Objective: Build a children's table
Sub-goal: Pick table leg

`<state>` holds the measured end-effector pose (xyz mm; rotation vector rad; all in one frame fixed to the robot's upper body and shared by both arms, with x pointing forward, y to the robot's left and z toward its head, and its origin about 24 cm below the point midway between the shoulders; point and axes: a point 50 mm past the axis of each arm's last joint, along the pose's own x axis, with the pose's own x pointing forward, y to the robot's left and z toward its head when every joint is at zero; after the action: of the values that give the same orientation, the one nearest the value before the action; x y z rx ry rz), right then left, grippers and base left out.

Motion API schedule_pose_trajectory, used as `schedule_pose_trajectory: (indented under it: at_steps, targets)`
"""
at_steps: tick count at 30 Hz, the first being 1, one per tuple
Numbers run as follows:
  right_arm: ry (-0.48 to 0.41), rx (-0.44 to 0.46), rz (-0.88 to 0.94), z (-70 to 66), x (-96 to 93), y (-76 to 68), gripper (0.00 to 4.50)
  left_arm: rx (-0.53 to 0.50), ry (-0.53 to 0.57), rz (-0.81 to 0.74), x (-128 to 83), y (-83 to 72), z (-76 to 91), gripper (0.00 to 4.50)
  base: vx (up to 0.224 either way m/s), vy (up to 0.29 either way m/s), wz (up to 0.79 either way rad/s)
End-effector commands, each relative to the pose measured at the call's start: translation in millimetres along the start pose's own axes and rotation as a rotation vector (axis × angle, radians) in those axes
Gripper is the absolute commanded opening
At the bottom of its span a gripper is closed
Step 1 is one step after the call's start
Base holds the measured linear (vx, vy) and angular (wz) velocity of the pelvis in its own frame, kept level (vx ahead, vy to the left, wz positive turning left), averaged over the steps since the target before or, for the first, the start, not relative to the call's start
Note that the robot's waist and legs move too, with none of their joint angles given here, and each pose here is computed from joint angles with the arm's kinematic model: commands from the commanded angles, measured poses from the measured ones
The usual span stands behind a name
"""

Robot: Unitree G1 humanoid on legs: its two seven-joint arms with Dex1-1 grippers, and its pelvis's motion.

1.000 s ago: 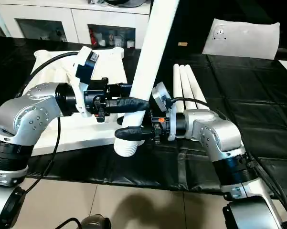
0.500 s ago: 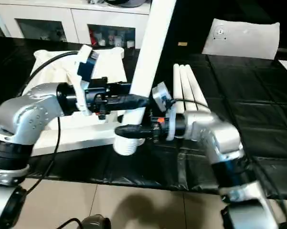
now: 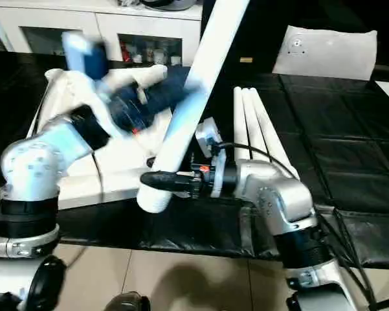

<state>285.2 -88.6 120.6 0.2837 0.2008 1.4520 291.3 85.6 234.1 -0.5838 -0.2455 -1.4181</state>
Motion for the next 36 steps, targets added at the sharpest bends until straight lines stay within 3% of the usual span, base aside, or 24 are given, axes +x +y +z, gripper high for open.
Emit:
schedule_pose_trajectory:
  at_steps: [1, 6, 7, 8, 9, 10, 13, 25, 30, 35, 36]
  targets:
    - [-0.016, -0.020, -0.024, 3.4, -3.4, -1.3, 1.93, 0.011, -0.018, -0.006, 0.3, -2.5, 3.9, 3.80, 0.000, 0.000, 0.00]
    - [-0.031, -0.019, -0.037, 3.8, -2.7, -1.9, 1.93, 0.011, -0.054, -0.007, 0.1, -3.9, 7.4, 3.80, 0.000, 0.000, 0.00]
    - [-0.083, -0.051, -0.129, 5.7, -0.9, -7.4, 1.93, 0.072, -0.110, 0.113, -10.1, 3.6, 15.9, 3.98, 0.000, 0.000, 0.00]
    - [-0.083, -0.051, -0.129, 5.7, -0.9, -7.4, 1.93, 0.072, -0.110, 0.113, -10.1, 3.6, 15.9, 4.08, 0.000, 0.000, 0.00]
    - [-0.110, -0.094, -0.219, 6.6, 0.0, -12.6, 1.93, 0.121, -0.122, 0.252, -20.5, 13.2, 20.1, 4.14, 0.000, 0.000, 0.00]
    - [-0.131, -0.144, -0.317, 7.0, 1.0, -17.7, 1.93, 0.196, -0.075, 0.436, -33.8, 25.3, 20.3, 4.17, 0.000, 0.000, 0.00]
    - [-0.123, -0.175, -0.362, 5.6, 3.2, -19.4, 1.93, 0.276, 0.079, 0.573, -38.7, 34.2, 9.3, 4.48, 0.000, 0.000, 0.00]
    - [-0.070, -0.261, -0.464, -5.6, 13.1, -23.7, 1.93, 0.392, 0.303, 0.606, -23.5, 30.3, -18.5, 4.50, 0.000, 0.000, 0.00]
    - [-0.054, -0.277, -0.499, -7.6, 14.7, -26.4, 1.93, 0.388, 0.295, 0.529, -15.8, 17.3, -20.3, 4.50, 0.000, 0.000, 0.00]
    - [-0.087, -0.288, -0.564, -4.2, 12.8, -29.4, 1.93, 0.405, 0.290, 0.599, -26.4, 21.6, -19.1, 4.50, 0.000, 0.000, 0.00]
    - [-0.105, -0.293, -0.608, -3.2, 10.3, -29.8, 1.93, 0.418, 0.284, 0.699, -40.2, 29.7, -18.3, 4.50, 0.000, 0.000, 0.00]
